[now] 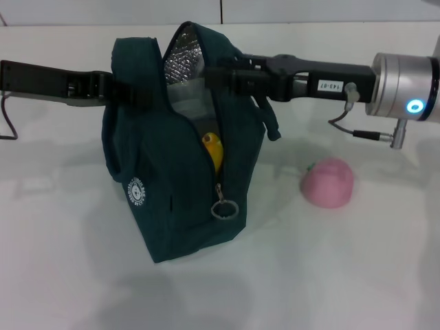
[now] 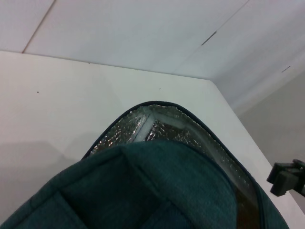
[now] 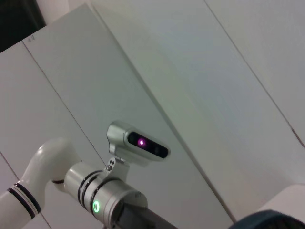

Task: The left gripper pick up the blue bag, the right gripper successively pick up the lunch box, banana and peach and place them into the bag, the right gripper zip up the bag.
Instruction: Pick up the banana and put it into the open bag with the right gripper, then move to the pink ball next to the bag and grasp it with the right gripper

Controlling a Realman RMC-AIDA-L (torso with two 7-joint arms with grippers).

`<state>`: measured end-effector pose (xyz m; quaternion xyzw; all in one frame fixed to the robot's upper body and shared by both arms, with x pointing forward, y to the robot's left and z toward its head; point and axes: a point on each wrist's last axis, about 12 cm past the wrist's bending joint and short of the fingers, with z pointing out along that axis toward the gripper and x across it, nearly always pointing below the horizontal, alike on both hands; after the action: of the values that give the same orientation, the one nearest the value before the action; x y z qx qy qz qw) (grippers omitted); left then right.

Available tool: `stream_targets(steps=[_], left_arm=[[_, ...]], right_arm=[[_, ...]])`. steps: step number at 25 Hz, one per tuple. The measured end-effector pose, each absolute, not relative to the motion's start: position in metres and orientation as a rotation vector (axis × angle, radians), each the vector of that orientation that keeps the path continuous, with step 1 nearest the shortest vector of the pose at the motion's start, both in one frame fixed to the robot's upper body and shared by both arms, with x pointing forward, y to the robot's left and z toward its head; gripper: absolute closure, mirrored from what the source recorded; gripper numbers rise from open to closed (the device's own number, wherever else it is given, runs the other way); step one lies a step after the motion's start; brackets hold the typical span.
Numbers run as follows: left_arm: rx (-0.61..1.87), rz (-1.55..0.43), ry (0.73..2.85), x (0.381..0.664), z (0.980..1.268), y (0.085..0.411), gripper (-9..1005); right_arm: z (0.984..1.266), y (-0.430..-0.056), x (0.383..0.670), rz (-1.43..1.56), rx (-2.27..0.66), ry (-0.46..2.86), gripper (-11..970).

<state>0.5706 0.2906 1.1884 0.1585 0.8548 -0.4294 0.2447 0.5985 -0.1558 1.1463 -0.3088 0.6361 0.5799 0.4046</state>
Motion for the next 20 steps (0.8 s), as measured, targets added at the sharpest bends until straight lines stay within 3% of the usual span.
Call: stream_targets(steps=[2, 12, 20], left_arm=[[0.433, -1.17, 2.334, 0.571, 1.189, 0.291, 963], [0.42, -1.167, 2.339, 0.569, 1.187, 0.294, 963], [0.417, -1.168, 2.34, 0.568, 1.186, 0.294, 963]], right_arm=[[1.15, -0.158, 0.598, 1.462, -0.778, 1.583, 258], [1.167, -0.216, 0.586, 1.322, -0.705, 1.423, 261], [1.149, -0.27, 0.579, 1.12, -0.762, 1.589, 263]])
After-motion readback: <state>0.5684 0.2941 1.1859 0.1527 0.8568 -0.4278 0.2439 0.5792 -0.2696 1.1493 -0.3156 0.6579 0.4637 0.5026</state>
